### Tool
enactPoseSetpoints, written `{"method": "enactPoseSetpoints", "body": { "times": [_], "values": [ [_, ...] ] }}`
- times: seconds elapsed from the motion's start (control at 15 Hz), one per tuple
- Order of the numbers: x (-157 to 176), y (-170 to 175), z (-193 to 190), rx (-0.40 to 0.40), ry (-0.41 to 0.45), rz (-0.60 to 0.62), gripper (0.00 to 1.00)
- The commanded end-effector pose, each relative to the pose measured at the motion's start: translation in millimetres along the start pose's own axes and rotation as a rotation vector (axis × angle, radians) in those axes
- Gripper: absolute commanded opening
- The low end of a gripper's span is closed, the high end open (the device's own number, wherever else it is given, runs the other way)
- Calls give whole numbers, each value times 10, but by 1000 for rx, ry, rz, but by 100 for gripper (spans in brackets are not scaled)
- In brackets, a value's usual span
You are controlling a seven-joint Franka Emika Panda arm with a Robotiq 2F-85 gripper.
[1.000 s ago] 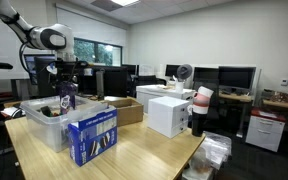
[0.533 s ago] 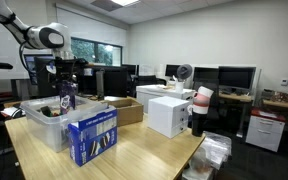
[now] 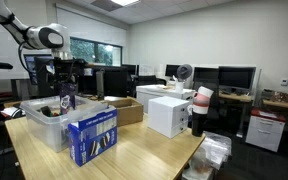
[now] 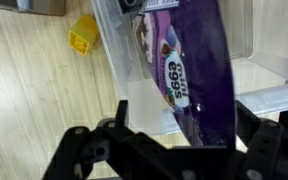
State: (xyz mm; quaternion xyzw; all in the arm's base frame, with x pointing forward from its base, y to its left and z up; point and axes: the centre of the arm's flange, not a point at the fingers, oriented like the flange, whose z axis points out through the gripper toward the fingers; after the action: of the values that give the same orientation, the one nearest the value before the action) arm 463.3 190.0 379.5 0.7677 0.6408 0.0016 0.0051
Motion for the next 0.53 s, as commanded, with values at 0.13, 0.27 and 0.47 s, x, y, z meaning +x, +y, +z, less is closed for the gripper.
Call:
{"method": "enactPoseSetpoints", "body": {
  "times": [0.13,0.27,0.47],
  "values": [
    [39,-92,-160,-31,-31,-2,100],
    [50,-101,-177,-36,-37,-11,100],
    [64,-119,-199,-33,-42,-16,100]
  ]
}}
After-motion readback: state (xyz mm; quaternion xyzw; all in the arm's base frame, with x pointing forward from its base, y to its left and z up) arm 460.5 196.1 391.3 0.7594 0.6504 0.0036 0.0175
